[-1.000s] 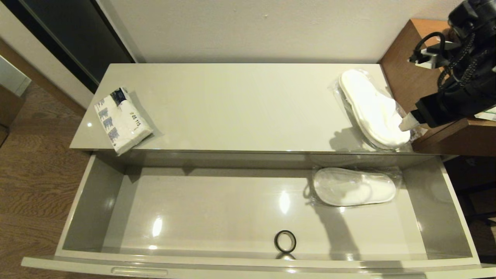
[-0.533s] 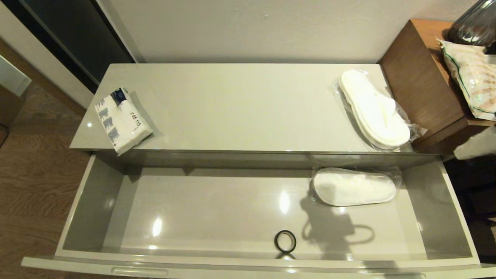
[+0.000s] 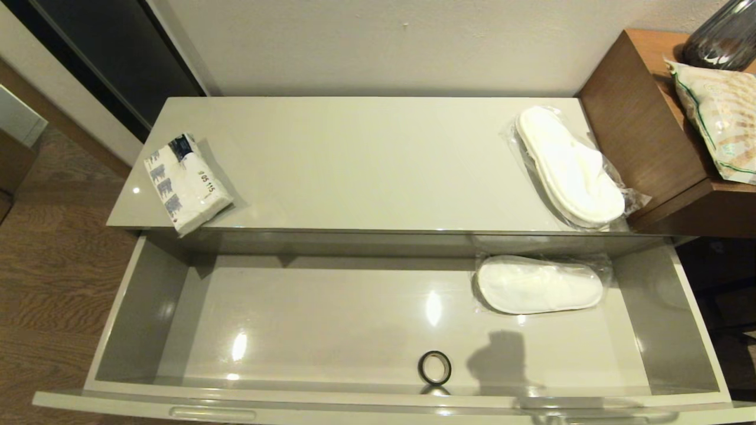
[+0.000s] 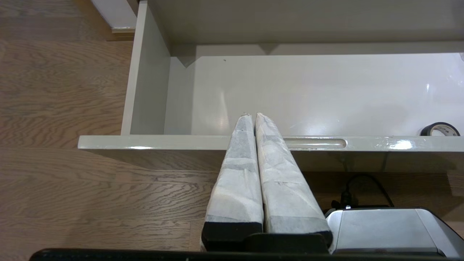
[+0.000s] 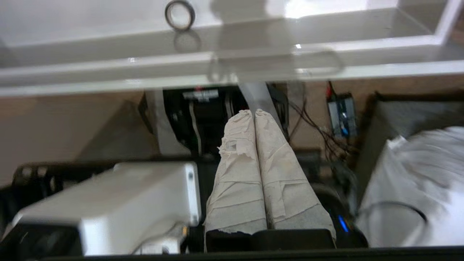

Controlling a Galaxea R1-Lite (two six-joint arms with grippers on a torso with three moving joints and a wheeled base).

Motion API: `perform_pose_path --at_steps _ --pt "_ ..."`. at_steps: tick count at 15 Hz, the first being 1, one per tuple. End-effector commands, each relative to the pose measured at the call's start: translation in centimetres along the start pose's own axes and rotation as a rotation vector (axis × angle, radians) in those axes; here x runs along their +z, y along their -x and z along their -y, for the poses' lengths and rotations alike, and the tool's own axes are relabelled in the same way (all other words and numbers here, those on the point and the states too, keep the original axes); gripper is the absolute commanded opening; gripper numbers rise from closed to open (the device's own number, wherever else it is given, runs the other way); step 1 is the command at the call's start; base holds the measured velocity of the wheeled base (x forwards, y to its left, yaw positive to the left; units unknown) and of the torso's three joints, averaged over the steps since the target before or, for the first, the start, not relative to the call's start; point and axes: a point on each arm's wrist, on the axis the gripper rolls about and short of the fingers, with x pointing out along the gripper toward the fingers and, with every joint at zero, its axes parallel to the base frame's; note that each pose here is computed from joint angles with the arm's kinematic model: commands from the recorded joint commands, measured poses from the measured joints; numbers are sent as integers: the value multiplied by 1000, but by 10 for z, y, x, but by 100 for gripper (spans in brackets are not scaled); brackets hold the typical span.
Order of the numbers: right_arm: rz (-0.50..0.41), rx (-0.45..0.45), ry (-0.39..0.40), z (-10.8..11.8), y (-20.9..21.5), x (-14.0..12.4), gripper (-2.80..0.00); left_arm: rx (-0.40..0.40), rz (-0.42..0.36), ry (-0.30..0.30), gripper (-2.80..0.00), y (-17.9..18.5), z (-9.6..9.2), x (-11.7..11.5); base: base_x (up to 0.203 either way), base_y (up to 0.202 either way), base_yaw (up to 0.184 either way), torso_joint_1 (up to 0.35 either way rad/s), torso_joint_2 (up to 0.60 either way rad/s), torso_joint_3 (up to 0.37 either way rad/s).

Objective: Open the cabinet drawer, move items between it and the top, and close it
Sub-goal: Pick up the tissue on the table

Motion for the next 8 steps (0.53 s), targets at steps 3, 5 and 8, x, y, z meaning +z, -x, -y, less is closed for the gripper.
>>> perform_pose_path --at_steps 3,5,8 --pt "230 52 43 2 -45 -30 -280 0 -1 0 -280 0 0 0 0 0 0 0 0 0" --pt "288 -24 30 22 -29 -52 -280 0 -1 0 -280 0 0 0 0 0 0 0 0 0" --pt "320 -99 -49 55 1 -89 -280 0 -1 1 -280 0 0 0 0 0 0 0 0 0"
